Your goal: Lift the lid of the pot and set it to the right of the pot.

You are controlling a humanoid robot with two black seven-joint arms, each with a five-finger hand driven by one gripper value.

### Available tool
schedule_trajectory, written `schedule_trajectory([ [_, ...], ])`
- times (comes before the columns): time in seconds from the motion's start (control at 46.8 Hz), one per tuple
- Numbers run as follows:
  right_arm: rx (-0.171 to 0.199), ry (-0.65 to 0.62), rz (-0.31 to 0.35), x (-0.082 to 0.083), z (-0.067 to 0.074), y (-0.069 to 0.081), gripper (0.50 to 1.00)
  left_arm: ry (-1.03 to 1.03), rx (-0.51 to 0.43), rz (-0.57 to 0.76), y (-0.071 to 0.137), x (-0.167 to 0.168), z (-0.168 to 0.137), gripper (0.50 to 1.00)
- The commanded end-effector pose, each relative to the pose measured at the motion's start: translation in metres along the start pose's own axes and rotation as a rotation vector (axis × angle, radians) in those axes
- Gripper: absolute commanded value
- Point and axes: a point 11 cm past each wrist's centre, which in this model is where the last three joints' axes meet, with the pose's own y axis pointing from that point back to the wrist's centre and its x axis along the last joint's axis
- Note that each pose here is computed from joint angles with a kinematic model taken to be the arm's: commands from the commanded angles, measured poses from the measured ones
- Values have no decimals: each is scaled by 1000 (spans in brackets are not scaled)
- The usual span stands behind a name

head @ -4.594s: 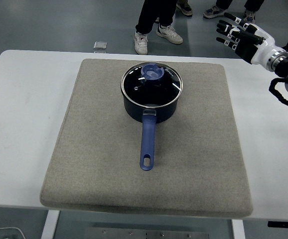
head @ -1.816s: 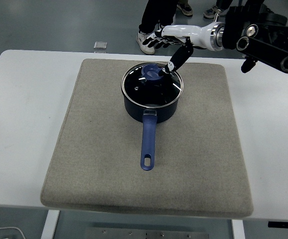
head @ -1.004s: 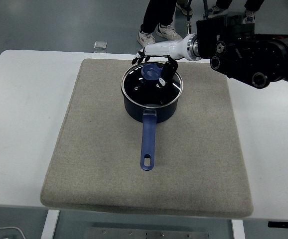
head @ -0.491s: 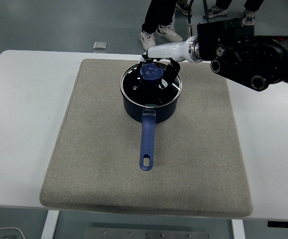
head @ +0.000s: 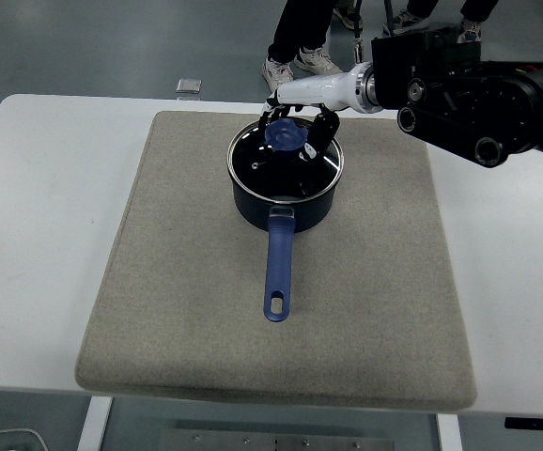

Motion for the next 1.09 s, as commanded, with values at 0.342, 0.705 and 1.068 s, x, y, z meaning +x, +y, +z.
schedule_trajectory([
  [0.342, 0, 3, -7, -2, -1, -1, 762, 0, 1, 0, 0, 0, 0, 1000],
  [0.705, -1, 3, -10, -2, 0, -1, 725, 0, 1, 0, 0, 0, 0, 1000],
  [1.068, -2, 4, -16, -2, 0, 0, 607, 0, 1, 0, 0, 0, 0, 1000],
])
